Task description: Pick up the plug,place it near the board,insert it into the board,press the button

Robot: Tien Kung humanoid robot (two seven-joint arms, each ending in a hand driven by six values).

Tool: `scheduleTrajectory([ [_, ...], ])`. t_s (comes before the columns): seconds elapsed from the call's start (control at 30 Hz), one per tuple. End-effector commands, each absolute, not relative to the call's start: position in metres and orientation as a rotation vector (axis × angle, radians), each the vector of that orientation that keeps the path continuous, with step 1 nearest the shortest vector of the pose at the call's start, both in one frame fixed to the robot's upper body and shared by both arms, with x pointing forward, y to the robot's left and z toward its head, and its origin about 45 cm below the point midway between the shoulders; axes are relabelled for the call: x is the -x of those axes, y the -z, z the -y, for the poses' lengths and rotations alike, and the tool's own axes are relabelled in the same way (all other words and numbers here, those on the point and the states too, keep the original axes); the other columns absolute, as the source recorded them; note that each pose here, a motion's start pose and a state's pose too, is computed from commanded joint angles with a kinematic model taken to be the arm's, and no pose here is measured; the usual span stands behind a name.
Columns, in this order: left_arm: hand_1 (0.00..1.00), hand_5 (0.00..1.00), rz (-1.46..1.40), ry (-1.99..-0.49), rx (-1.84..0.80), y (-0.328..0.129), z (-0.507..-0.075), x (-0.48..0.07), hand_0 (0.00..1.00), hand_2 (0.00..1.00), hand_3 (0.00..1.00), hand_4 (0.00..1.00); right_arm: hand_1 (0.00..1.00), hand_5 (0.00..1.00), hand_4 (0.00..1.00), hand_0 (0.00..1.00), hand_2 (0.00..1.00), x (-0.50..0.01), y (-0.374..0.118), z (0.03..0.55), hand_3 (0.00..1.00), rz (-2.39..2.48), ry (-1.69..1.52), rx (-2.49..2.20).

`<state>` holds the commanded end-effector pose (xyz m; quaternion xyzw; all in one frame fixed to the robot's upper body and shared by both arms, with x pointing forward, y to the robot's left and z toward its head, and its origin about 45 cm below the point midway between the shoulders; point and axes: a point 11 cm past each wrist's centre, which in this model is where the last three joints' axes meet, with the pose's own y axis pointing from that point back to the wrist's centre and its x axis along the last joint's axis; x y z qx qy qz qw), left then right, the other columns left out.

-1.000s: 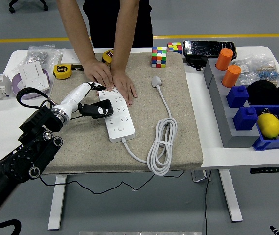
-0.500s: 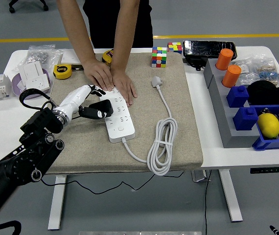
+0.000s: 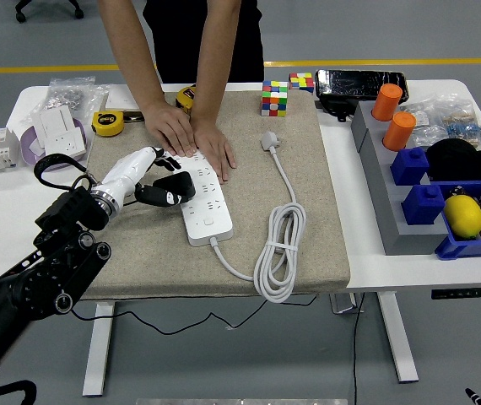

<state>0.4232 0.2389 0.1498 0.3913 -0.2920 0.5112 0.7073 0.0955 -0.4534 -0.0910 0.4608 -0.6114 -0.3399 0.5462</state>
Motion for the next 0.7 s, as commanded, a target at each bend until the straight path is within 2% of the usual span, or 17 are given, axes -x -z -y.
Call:
scheduleTrajectory([
  [0.27, 0.72, 0.186, 0.649, -1.127, -0.88, -0.1468, -0.2384, -0.4219, 0.761, 0.532, 0.557, 0.998, 0.788, 0.998, 0.998, 0.891, 0.76, -0.0946, 0.0911, 0.4538, 0.793, 1.447, 0.805, -1.091],
  [0.3, 0.688, 0.187, 0.649, -1.127, -0.88, -0.1467, -0.2384, -0.4219, 0.749, 0.477, 0.537, 0.998, 0.788, 0.998, 0.998, 0.891, 0.761, -0.0946, 0.0911, 0.4538, 0.794, 1.447, 0.805, -1.091],
  [0.47, 0.688, 0.187, 0.652, -1.127, -0.881, -0.1461, -0.2385, -0.422, 0.749, 0.477, 0.537, 0.998, 0.788, 0.998, 0.998, 0.891, 0.761, -0.0948, 0.0909, 0.4541, 0.794, 1.447, 0.804, -1.091],
  [0.5, 0.653, 0.203, 0.652, -1.128, -0.879, -0.1462, -0.2384, -0.422, 0.724, 0.428, 0.488, 0.998, 0.788, 0.998, 0.998, 0.891, 0.76, -0.0947, 0.0909, 0.4543, 0.793, 1.447, 0.804, -1.091],
  [0.67, 0.653, 0.203, 0.65, -1.132, -0.878, -0.1452, -0.2386, -0.4219, 0.724, 0.428, 0.488, 0.998, 0.788, 0.998, 0.998, 0.891, 0.76, -0.0938, 0.091, 0.4544, 0.793, 1.445, 0.804, -1.09],
  [0.7, 0.631, 0.227, 0.648, -1.133, -0.879, -0.1446, -0.239, -0.4217, 0.699, 0.414, 0.458, 0.963, 0.788, 0.998, 0.998, 0.891, 0.76, -0.0937, 0.091, 0.4543, 0.794, 1.444, 0.804, -1.09],
])
